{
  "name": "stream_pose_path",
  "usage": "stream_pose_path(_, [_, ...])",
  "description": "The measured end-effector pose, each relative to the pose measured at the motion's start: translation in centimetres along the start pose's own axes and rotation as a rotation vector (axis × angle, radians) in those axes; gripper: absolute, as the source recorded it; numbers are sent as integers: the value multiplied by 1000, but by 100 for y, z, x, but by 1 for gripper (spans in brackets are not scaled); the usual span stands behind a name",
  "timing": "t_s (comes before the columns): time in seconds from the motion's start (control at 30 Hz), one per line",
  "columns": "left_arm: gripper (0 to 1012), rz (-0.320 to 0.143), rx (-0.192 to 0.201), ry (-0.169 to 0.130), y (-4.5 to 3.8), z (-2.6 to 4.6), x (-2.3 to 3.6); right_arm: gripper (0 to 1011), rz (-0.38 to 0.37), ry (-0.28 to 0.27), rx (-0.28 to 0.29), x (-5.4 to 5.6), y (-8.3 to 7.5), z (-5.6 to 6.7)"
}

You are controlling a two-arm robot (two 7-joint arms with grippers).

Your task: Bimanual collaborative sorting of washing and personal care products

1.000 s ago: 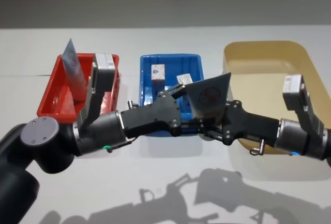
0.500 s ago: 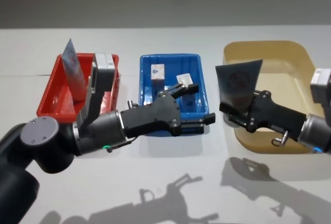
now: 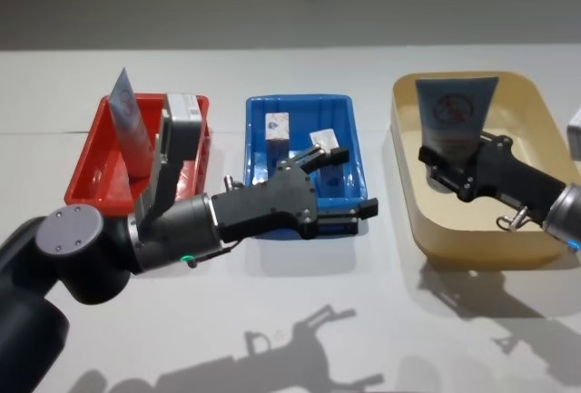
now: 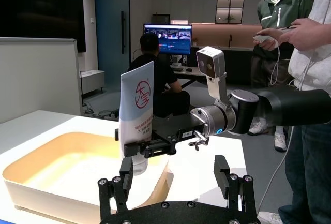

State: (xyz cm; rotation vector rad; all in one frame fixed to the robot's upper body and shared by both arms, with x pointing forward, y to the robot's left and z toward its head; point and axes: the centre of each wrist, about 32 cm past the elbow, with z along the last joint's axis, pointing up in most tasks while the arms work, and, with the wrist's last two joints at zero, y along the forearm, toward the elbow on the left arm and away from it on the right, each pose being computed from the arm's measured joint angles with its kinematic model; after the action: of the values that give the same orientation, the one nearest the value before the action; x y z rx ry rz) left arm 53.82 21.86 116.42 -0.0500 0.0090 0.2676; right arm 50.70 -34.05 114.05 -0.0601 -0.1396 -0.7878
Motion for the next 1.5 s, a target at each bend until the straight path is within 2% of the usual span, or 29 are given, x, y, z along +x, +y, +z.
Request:
stream_pose_path(0.3, [1001, 0, 0, 0, 0, 0, 0, 475, -96, -26, -24, 59, 30, -8])
stream_pose_path(0.7, [1001, 0, 0, 0, 0, 0, 0, 475, -244, -65, -83, 142, 97, -51])
stream_pose_path(1.23, [1001, 0, 0, 0, 0, 0, 0, 474, -327, -46, -141, 209, 309, -163])
stream_pose_path(1.5, [1001, 0, 0, 0, 0, 0, 0, 475, -359, -36, -158, 286, 438, -200])
